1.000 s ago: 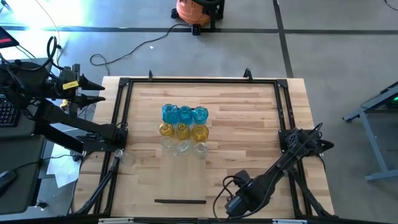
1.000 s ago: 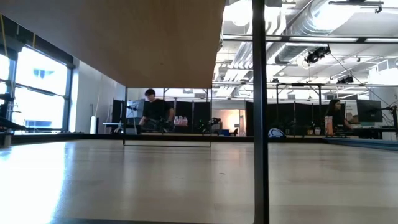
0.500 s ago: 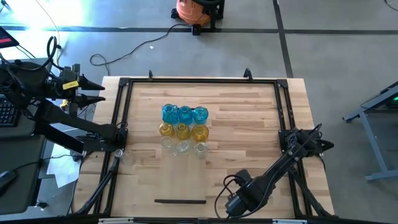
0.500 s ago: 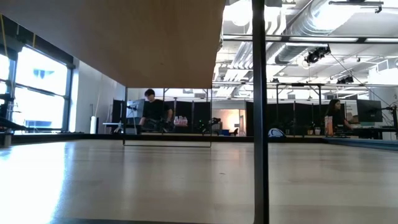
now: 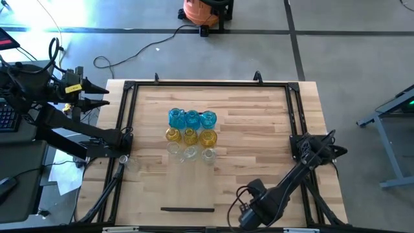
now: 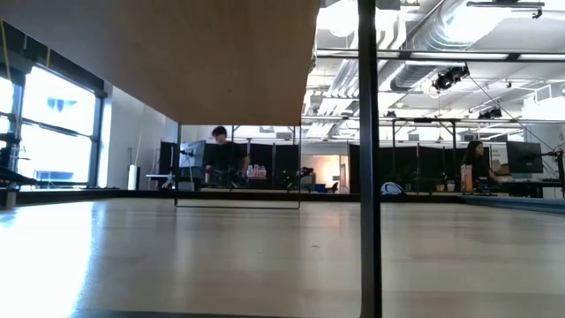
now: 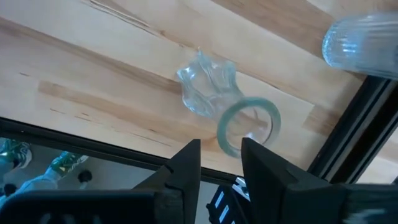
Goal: Sort vases onto shelf
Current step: Put the bottom transparent vase on the shelf
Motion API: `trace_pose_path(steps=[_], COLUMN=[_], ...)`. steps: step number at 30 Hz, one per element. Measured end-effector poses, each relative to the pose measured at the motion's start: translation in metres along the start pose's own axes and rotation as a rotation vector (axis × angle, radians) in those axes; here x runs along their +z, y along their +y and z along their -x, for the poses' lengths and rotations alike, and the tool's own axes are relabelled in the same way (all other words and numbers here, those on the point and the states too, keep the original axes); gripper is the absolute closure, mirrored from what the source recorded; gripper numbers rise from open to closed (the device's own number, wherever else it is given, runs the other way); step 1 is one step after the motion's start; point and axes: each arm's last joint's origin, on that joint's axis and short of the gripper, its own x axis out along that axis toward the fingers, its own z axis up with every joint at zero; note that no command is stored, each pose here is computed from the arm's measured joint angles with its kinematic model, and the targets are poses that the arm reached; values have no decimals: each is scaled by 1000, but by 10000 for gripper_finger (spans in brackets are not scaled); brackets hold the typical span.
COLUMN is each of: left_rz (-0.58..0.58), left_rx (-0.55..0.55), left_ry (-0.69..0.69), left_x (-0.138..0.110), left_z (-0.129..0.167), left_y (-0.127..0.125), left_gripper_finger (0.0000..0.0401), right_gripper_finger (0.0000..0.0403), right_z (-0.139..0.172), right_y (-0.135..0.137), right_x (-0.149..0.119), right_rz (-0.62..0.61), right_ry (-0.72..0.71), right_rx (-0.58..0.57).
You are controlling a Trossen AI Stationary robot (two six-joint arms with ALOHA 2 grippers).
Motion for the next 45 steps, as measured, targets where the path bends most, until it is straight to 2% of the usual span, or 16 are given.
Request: trace_pose_path(steps=[13,19,27,31,37,45], left_rz=[-1,0,1,9,18,18], left_rx=[0,0,0,0,0,0], left_ry=[0,0,0,0,0,0], left_x=[0,0,0,0,0,0], left_z=[0,0,0,0,0,0], left_y=[0,0,0,0,0,0], left_gripper_finger=[227,227,227,227,227,227], right_gripper_finger=[309,309,309,328,391,389], right_z=[-3,-29,-30,-30,-28,-23], right_y=[2,10,10,9,9,13], right_x=[2,2,2,2,2,5], right_rz=[-39,-1,0,18,31,66], right_ry=[-58,28,35,35,44,87], right_rx=[30,28,26,24,39,54])
